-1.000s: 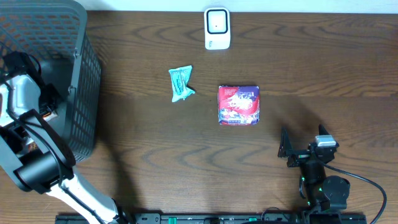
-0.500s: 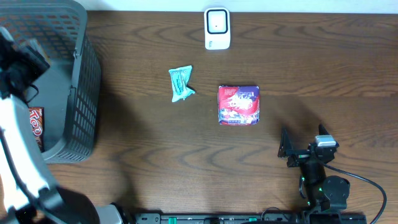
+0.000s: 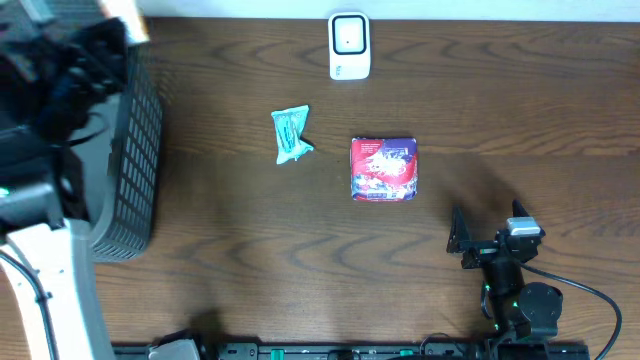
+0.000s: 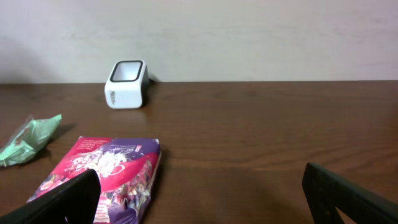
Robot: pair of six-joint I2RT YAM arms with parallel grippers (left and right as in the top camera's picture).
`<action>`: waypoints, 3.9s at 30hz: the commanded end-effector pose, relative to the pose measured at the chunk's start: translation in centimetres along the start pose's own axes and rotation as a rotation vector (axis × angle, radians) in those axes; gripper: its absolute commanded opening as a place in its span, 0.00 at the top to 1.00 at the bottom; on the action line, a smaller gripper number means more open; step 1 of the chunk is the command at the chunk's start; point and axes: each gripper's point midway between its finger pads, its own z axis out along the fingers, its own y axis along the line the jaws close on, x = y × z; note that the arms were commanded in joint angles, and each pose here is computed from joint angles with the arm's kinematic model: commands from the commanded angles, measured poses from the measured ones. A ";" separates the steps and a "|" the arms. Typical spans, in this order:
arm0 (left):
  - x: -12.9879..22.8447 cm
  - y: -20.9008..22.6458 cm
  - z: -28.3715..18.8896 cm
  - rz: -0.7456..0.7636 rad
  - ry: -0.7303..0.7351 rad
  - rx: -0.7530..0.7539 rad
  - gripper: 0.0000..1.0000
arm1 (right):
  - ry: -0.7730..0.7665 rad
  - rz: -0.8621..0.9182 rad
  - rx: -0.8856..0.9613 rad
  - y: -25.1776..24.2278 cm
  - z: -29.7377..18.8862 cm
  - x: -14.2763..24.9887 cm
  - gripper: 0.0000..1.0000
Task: Scan the item barcode
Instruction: 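Carry the Kleenex pack past the scanner and drop it on the table, then reach the left gripper into the basket toward the red bar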
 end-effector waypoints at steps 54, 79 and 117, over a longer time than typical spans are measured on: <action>8.0 3.5 2.8 0.262 0.190 -0.560 0.25 | 0.001 0.014 0.011 -0.2 0.0 0.1 0.01; 5.1 26.2 -9.5 -0.119 0.176 -1.215 0.14 | 0.001 0.014 0.011 -0.2 0.0 0.1 0.01; 21.4 42.4 -8.9 -0.226 0.872 -1.300 0.14 | 0.001 0.014 0.011 -0.2 0.0 0.1 0.01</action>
